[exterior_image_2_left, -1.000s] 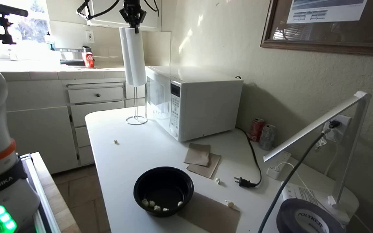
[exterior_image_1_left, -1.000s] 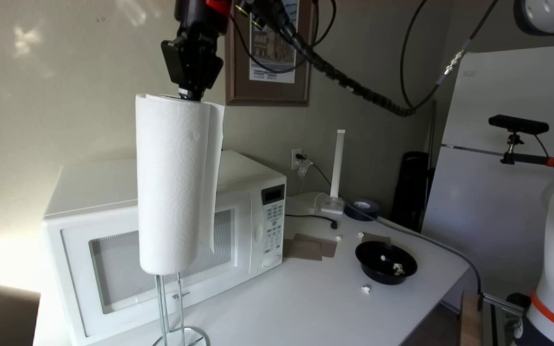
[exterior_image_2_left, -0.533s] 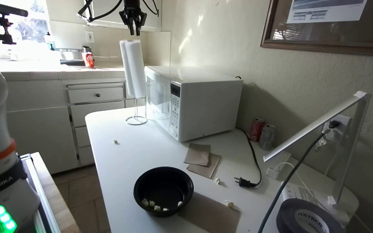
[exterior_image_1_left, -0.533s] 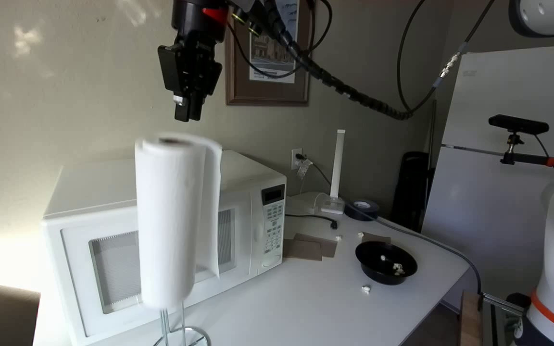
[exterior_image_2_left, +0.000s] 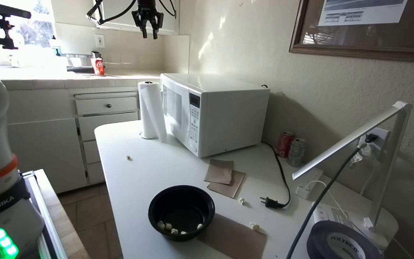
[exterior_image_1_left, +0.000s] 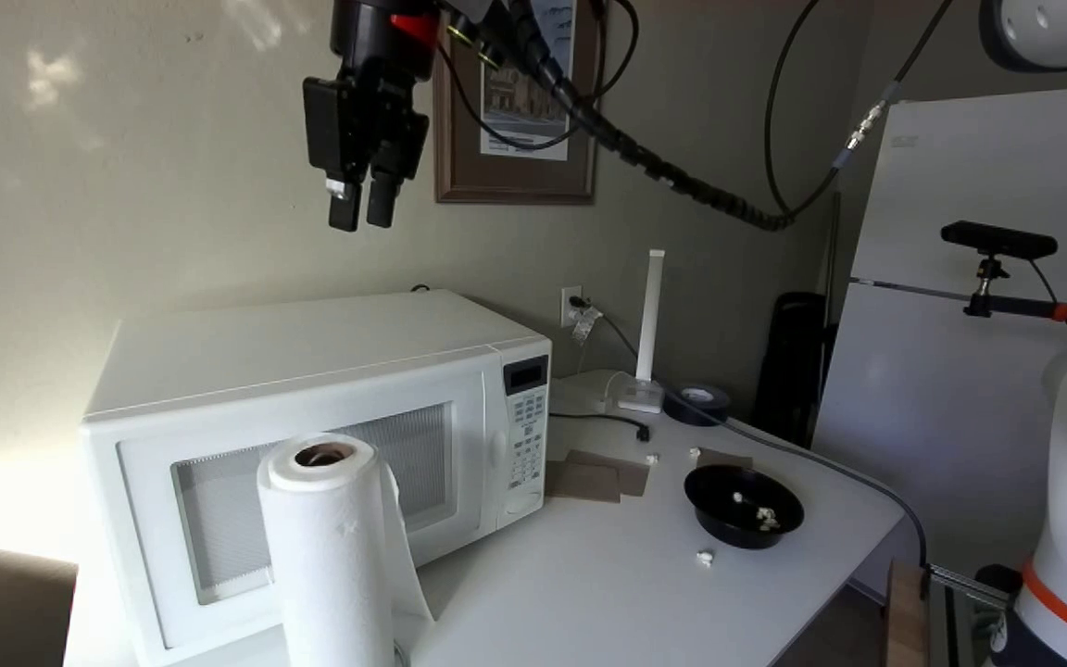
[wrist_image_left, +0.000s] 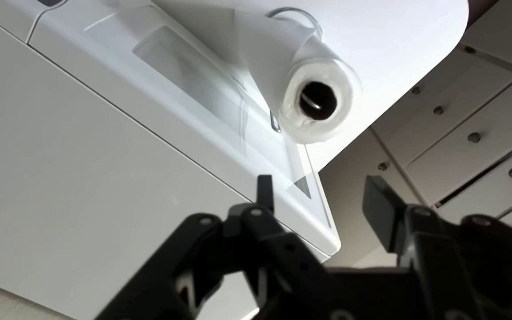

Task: Put the paper towel roll on the metal stand

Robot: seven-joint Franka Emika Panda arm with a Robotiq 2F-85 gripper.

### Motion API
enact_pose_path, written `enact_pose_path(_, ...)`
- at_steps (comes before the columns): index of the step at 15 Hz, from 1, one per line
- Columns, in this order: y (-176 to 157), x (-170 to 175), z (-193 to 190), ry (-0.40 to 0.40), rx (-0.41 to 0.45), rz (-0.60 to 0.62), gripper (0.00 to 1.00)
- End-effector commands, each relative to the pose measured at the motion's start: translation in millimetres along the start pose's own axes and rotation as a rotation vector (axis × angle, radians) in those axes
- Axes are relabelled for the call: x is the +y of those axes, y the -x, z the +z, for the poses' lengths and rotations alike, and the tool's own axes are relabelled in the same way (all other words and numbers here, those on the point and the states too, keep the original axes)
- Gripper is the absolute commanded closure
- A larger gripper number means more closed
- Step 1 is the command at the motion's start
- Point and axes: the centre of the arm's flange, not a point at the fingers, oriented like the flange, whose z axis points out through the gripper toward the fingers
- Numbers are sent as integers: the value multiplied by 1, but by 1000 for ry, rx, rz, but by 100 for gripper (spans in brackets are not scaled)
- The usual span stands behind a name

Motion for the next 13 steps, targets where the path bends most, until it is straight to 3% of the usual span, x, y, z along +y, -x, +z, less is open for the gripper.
enact_pose_path(1, -2, 1, -8, 10, -4, -13, 12)
enact_pose_path(3, 0, 1, -13, 8, 4, -12, 1)
enact_pose_path(13, -1, 3, -16, 2, 29, 4, 0)
